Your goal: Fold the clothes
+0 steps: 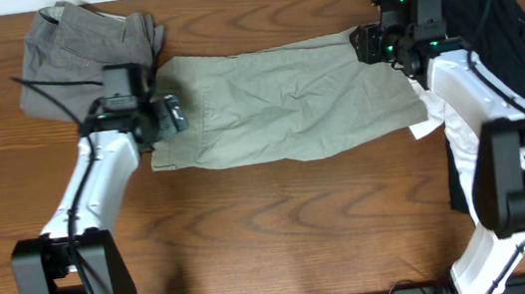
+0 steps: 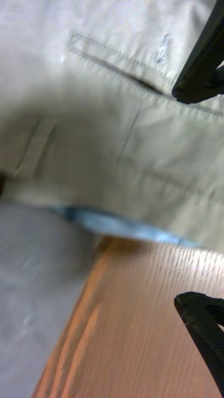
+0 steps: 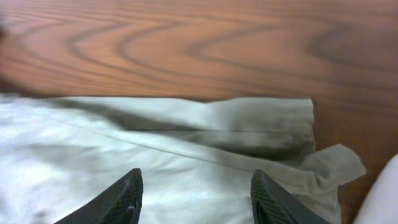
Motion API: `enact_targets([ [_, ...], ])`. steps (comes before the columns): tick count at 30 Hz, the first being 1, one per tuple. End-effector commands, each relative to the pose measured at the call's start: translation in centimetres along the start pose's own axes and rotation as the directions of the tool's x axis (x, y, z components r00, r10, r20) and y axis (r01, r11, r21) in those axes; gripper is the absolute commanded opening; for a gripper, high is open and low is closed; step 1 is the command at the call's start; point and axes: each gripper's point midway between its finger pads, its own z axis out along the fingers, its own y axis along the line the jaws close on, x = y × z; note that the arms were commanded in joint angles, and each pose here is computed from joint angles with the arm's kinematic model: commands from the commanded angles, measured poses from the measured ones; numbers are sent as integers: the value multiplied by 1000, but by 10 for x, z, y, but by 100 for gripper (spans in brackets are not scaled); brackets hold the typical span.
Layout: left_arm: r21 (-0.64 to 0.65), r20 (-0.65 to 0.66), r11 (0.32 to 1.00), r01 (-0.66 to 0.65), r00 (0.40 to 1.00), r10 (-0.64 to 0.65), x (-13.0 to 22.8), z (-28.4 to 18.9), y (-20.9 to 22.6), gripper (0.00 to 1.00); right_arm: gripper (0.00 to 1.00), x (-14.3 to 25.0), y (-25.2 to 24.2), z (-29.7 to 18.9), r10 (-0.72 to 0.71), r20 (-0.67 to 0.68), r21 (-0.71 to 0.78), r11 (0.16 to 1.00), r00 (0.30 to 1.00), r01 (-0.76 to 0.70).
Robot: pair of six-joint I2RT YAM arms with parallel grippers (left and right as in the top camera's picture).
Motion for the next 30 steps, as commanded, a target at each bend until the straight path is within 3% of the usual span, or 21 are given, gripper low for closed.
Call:
enact_targets([
  [1, 105, -32, 994, 10, 999, -6, -1, 10, 1, 98, 54, -10, 29, -19, -108, 12, -66, 992, 994, 109],
  [5, 197, -55, 980, 25, 998, -14, 0, 20, -2, 98, 51, -2, 41, -29, -130, -27, -78, 989, 991, 127],
  [12, 201, -86, 979, 15, 996, 3, 7, 43, 1, 93, 41, 17, 52, -32, -130, -102, -98, 988, 986, 120],
  [26, 176, -168, 979, 107, 983, -77, 27, 87, 5, 90, 41, 19, 54, -32, -132, -110, -100, 988, 985, 121],
  [30, 227, -208, 967, 118, 976, -70, 39, 98, -8, 86, 41, 17, 55, -31, -135, -101, -101, 987, 986, 125],
])
